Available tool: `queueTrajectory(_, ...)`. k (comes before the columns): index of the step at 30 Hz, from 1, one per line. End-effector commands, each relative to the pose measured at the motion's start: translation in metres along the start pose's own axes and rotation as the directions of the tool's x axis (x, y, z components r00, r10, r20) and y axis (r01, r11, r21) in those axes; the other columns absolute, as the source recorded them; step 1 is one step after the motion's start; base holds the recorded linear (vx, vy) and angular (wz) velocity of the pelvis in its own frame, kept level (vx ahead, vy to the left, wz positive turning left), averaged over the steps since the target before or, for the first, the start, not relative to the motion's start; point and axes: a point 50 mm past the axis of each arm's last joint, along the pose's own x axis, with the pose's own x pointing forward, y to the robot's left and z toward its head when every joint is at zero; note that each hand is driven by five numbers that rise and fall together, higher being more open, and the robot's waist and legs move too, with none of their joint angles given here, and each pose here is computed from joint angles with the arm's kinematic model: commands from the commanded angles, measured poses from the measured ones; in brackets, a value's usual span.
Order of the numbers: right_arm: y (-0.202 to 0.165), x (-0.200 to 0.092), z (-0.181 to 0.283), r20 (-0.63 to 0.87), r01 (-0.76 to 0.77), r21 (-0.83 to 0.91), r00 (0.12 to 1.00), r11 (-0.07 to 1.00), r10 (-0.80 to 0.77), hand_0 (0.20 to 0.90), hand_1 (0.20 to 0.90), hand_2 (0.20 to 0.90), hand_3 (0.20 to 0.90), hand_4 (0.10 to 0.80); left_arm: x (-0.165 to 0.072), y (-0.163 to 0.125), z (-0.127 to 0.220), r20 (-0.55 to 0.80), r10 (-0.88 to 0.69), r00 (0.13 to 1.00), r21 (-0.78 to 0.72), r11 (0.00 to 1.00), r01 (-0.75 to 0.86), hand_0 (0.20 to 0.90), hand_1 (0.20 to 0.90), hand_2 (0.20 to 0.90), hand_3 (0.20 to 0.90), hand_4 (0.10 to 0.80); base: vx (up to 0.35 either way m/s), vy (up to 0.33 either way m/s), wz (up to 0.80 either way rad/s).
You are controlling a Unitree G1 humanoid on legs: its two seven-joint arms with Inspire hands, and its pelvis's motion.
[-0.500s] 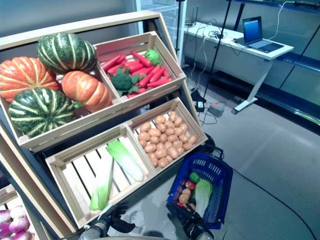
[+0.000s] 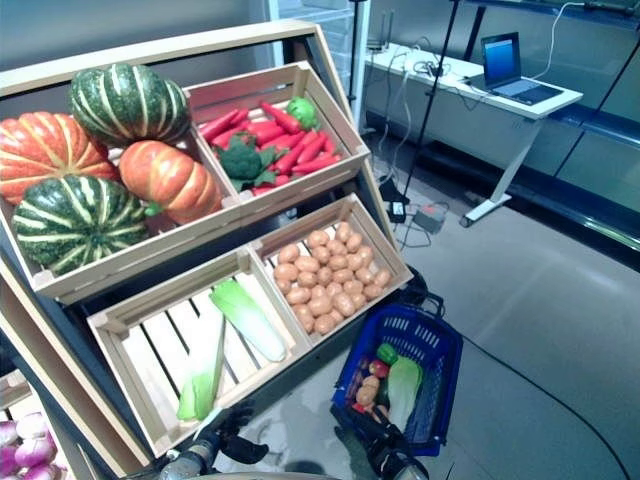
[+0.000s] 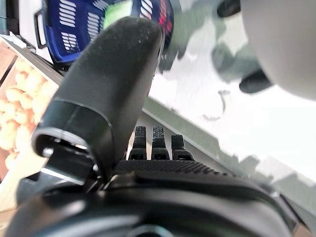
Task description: Put vegetables into the basket
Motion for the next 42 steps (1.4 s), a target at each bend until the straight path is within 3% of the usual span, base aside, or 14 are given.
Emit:
queueTrajectory(1, 0.044, 0.009, 0.017, 0.097, -0.145, -0.08, 0.984, 0.986, 0.152, 0.9, 0.9, 0.9, 0.9, 0.8, 0.014, 0.015, 0.063, 0.308, 0.178, 0.935, 0.014, 0.981, -0.192, 0.9, 0.9, 0.9, 0.9, 0.8, 0.0, 0.0, 0.0)
queueTrajectory(13, 0.045, 0.009, 0.024, 0.125, -0.151, -0.06, 0.979, 0.987, 0.158, 0.9, 0.9, 0.9, 0.9, 0.8, 0.007, 0.039, 0.091, 0.485, 0.453, 0.748, -0.034, 0.864, -0.502, 0.9, 0.9, 0.9, 0.9, 0.8, -0.018, -0.002, 0.05)
queueTrajectory(20, 0.046, 0.006, 0.028, 0.2, -0.169, 0.054, 0.967, 0.984, 0.156, 0.9, 0.9, 0.9, 0.9, 0.8, 0.001, 0.058, 0.088, 0.394, 0.662, 0.638, -0.204, 0.74, -0.641, 0.9, 0.9, 0.9, 0.9, 0.8, 0.017, -0.002, 0.05)
queueTrajectory(25, 0.06, 0.002, 0.039, 0.269, -0.282, -0.014, 0.923, 0.959, 0.276, 0.9, 0.9, 0.9, 0.9, 0.8, 0.005, 0.074, 0.094, 0.335, 0.734, 0.591, -0.231, 0.672, -0.703, 0.9, 0.9, 0.9, 0.9, 0.8, 0.014, 0.013, 0.0)
queueTrajectory(32, 0.058, -0.001, 0.041, 0.274, -0.324, -0.015, 0.909, 0.946, 0.315, 0.9, 0.9, 0.9, 0.9, 0.8, 0.003, 0.1, 0.113, 0.304, 0.826, 0.474, -0.304, 0.556, -0.774, 0.9, 0.9, 0.9, 0.9, 0.8, 0.045, 0.038, -0.04)
queueTrajectory(38, 0.087, -0.004, 0.077, 0.352, -0.415, -0.147, 0.826, 0.898, 0.439, 0.9, 0.9, 0.9, 0.9, 0.8, 0.009, 0.117, 0.143, 0.18, 0.888, 0.423, -0.457, 0.457, -0.763, 0.9, 0.9, 0.9, 0.9, 0.8, -0.09, 0.086, -0.1)
queueTrajectory(42, 0.114, -0.008, 0.103, 0.402, -0.471, -0.218, 0.755, 0.855, 0.518, 0.9, 0.9, 0.9, 0.9, 0.8, 0.011, 0.127, 0.168, 0.178, 0.89, 0.42, -0.528, 0.446, -0.723, 0.9, 0.9, 0.9, 0.9, 0.8, -0.176, 0.086, -0.15)
